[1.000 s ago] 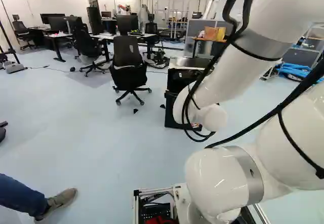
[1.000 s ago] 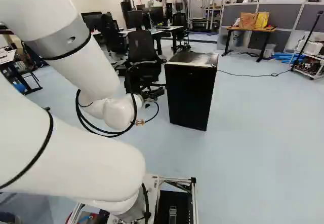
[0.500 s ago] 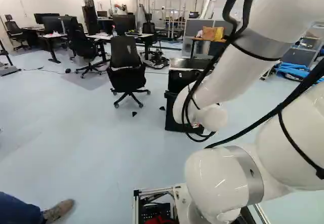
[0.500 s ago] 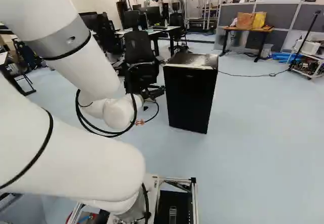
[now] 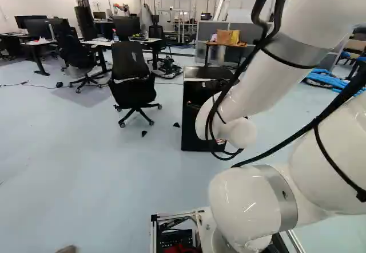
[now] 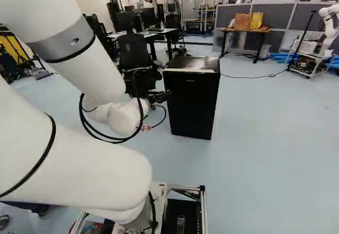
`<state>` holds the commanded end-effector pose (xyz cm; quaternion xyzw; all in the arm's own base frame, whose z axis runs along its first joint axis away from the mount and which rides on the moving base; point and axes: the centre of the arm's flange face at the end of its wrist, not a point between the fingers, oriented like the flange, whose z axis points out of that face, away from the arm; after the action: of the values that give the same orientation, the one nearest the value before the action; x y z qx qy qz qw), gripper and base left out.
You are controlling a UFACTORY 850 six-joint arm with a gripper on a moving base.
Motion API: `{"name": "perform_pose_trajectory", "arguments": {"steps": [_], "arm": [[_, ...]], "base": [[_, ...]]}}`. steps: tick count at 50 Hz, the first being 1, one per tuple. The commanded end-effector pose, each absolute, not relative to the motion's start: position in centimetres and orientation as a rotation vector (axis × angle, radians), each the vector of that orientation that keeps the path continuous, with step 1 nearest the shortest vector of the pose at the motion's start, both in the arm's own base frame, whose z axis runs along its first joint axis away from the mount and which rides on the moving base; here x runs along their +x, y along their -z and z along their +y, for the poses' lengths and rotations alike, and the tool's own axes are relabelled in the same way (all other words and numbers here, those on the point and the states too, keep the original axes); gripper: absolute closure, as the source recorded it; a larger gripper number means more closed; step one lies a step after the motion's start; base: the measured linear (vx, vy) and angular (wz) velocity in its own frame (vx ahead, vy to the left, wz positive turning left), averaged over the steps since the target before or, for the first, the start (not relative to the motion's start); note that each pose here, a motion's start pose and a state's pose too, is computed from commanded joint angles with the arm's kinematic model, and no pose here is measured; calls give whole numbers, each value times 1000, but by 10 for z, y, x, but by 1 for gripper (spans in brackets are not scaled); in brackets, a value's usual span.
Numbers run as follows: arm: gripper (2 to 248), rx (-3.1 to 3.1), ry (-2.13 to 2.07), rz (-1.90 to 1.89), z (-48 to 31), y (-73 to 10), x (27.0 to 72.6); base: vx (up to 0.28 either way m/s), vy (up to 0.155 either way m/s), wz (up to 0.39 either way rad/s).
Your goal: Grab a drink from the fridge
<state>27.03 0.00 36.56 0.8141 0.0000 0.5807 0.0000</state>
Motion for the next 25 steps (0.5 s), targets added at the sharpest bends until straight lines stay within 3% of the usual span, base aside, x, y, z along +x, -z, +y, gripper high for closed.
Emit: {"name": "perform_pose_trajectory", "arguments": {"steps": [25], "arm": [[3,2558,-1824,0,0,-366,270]], "base": [[62,16,-175]]}}
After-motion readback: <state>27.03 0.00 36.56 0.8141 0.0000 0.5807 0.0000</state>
